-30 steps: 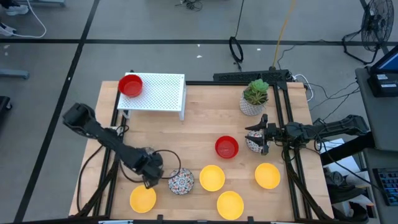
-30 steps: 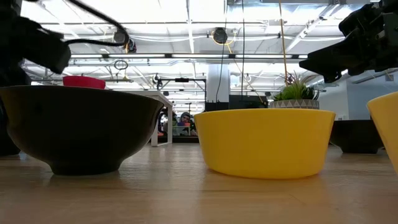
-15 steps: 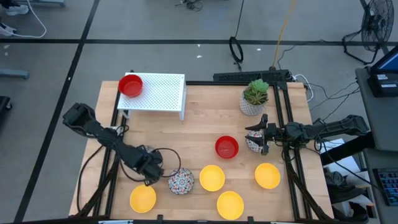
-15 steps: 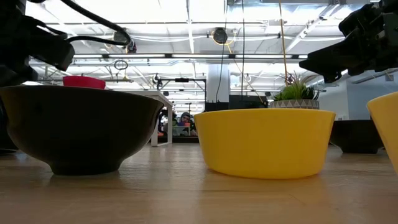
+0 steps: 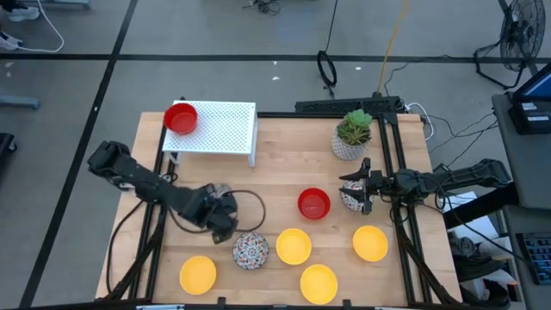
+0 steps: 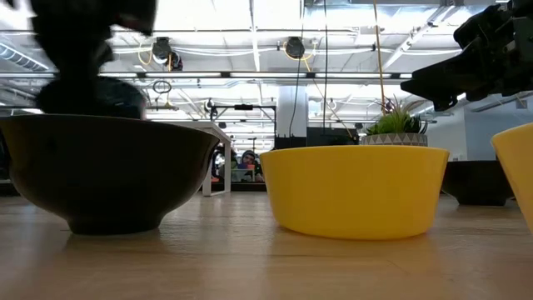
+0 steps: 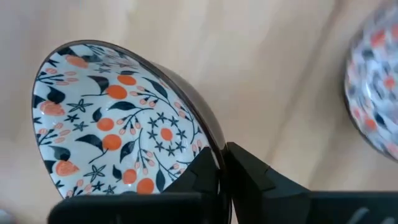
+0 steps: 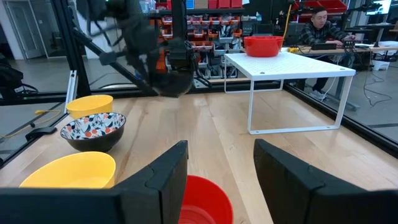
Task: Pick & Place Mini bowls
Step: Put the black bowl on the shelf
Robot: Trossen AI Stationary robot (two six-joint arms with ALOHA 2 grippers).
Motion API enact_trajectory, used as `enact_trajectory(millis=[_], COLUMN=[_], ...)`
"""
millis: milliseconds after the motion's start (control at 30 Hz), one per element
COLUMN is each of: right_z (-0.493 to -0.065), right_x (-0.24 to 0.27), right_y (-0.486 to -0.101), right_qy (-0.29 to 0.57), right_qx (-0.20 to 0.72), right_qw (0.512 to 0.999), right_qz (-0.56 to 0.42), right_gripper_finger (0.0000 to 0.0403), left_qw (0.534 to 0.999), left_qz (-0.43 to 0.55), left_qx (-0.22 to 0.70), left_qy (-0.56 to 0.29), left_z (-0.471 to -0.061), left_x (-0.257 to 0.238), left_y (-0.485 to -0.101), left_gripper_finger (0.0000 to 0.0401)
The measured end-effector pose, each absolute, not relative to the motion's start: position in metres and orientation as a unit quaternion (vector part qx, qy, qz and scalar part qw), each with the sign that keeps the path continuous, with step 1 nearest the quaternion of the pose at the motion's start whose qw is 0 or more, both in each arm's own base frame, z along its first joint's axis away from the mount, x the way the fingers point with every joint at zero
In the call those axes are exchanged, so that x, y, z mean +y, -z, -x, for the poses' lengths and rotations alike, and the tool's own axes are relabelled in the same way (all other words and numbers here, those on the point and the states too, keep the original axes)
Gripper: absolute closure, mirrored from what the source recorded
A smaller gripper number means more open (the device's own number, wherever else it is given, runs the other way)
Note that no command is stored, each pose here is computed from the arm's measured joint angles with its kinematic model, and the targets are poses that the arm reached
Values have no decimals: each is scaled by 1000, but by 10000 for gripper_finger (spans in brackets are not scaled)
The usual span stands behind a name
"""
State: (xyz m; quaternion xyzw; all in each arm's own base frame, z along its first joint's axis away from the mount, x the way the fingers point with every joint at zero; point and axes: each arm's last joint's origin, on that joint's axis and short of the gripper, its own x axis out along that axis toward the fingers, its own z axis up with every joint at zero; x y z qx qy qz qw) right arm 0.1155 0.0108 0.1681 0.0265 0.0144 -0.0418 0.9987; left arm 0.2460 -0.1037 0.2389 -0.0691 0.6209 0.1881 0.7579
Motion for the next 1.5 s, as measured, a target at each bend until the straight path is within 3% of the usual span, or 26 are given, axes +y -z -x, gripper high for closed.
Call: enact_trajectory(millis=[133, 433, 867, 1500], right_z=[-116, -116, -115, -116], right_x=[11, 11, 11, 11], right_y=[-168, -168, -168, -168], right_qy=[42, 42, 42, 42], right_qx=[14, 14, 14, 14], right_qw=[999, 999, 999, 999], right_qz=[-27, -26, -27, -26], right_gripper_finger=[231, 232, 232, 231], left_qw=[774, 799, 698, 664], left_qz=[29, -76, -13, 55], left_qx=[603, 547, 644, 677], left_qy=[-192, -236, -313, -311], left_z=[-261, -285, -261, -248], left_x=[-80, -21, 62, 79], left_y=[-260, -309, -304, -302], left_gripper_finger=[389, 379, 383, 381])
